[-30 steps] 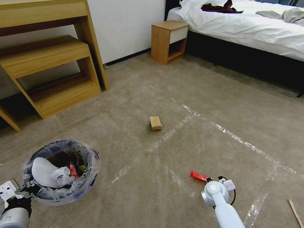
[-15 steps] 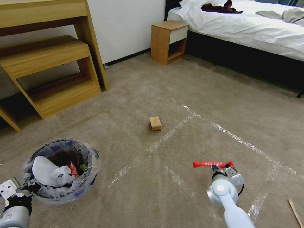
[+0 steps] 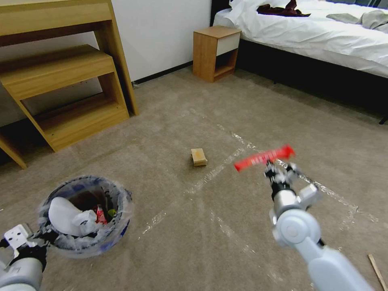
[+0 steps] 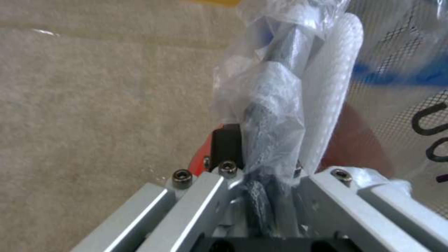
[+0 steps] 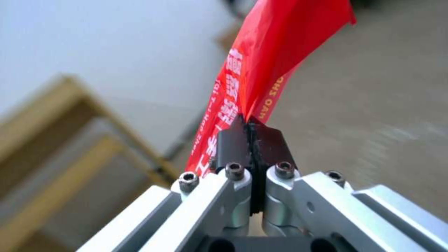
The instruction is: Pick up the trash bin and place the garbage on the floor into it.
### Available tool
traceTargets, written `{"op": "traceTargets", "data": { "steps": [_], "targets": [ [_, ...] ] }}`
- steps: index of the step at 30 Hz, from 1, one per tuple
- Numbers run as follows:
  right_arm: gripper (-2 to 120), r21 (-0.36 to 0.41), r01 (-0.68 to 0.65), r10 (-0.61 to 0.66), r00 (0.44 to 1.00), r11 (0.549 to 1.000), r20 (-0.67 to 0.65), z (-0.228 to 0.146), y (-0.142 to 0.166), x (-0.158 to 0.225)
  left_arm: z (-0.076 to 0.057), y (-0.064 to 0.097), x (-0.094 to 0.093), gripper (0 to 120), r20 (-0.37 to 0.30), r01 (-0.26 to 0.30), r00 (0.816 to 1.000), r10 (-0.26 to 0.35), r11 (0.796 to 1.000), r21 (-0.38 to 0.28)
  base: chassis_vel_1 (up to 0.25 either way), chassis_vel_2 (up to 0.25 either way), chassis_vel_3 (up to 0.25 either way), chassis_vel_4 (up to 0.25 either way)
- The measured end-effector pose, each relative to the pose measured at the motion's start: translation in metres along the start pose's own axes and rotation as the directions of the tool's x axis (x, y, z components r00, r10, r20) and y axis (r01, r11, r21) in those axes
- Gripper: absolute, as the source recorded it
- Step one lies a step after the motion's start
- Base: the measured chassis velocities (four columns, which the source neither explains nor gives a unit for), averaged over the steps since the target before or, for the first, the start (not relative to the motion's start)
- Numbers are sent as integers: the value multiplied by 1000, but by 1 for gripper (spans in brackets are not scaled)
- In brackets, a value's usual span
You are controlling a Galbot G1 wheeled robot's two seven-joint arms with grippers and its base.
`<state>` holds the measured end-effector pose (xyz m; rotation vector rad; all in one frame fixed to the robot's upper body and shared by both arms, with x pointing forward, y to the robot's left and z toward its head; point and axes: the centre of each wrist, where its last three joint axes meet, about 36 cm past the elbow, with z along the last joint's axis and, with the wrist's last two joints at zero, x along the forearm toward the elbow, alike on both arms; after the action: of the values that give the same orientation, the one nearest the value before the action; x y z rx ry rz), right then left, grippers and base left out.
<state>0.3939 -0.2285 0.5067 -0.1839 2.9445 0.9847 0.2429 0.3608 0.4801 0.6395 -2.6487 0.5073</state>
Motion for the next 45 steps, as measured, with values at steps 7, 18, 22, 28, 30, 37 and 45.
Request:
{"op": "traceTargets", "data": {
  "steps": [7, 18, 22, 28, 30, 37, 45],
  "targets": [
    [0, 32, 239, -239, 971, 971, 25, -11, 38, -3, -4, -5, -6, 0, -14, -25, 1000, 26, 1000, 10, 0, 0, 0, 0],
    [0, 77, 579, -580, 815, 812, -16, 5, 89, -8, -13, -18, -10, 0, -64, -107, 992, 107, 994, 3, 0, 0, 0, 0],
    [0, 73, 672, -669, 740, 737, -62, 19, 103, -11, -17, -19, -12, 0, -76, -119, 990, 118, 993, -13, 0, 0, 0, 0],
    [0, 86, 739, -730, 674, 668, -114, 30, 112, -16, -20, -19, -13, 0, -86, -127, 988, 126, 992, -16, 0, 0, 0, 0],
    [0, 118, 774, -761, 633, 622, -145, 35, 117, -21, -20, -19, -13, 0, -85, -129, 988, 127, 992, -16, 0, 0, 0, 0],
    [0, 173, 834, -805, 551, 523, -221, 53, 127, -27, -21, -18, -11, 0, -80, -120, 990, 119, 993, -11, 0, 0, 0, 0],
    [0, 177, 874, -825, 487, 454, -287, 74, 139, -29, -22, -16, -6, 0, -68, -109, 992, 109, 994, 0, 0, 0, 0, 0]
  ]
}}
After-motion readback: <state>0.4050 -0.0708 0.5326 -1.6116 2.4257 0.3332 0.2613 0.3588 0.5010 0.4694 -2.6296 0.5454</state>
